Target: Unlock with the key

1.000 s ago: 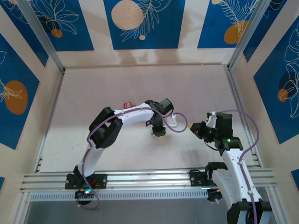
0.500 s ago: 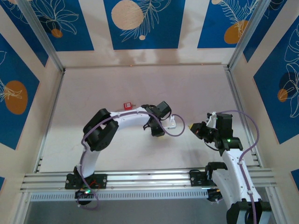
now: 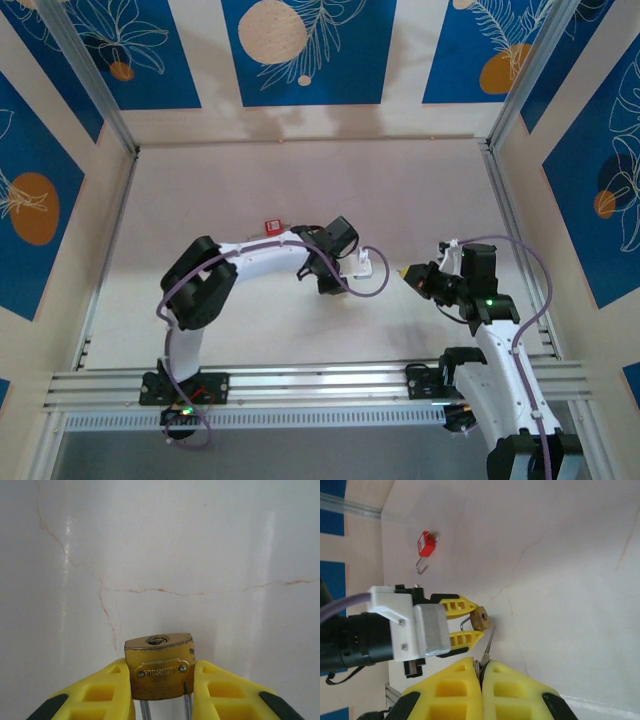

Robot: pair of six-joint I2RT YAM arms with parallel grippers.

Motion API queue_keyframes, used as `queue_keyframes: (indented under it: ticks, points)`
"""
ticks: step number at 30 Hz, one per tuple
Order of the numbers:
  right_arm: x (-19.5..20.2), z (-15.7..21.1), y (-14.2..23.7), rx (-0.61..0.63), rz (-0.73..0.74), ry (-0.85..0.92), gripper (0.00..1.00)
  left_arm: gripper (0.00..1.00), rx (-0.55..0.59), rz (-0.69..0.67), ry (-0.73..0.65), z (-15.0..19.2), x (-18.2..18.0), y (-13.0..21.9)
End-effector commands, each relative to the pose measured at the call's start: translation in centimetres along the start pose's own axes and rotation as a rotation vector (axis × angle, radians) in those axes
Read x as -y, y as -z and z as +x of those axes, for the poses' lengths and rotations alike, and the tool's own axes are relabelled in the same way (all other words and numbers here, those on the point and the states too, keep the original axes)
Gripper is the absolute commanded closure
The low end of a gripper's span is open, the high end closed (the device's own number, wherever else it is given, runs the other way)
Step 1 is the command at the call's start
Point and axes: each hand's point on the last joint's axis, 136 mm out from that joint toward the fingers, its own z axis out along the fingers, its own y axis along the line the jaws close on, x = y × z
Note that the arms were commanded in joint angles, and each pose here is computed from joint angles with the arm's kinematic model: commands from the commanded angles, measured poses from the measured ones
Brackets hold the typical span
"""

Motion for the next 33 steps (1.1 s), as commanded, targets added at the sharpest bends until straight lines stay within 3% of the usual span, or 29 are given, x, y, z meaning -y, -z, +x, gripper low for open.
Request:
queue_keyframes:
  ticks: [1, 17, 33]
  points:
    - [-1.5, 1.1, -0.3, -0.039, -0.075, 0.064, 1.00, 0.75, 0.122, 0.021, -0.037, -2.1, 0.6, 3.0]
    - [-7.4, 4.0, -2.1, -0.168, -0.270, 0.334, 1.00, 0.76, 0.384, -0.031, -0.103, -3.8, 2.7, 9.4]
    - [-8.0, 6.6, -2.7, -0.240, -0.321, 0.407, 1.00, 0.78, 0.416, -0.105, -0.195, -2.4, 3.2, 10.4]
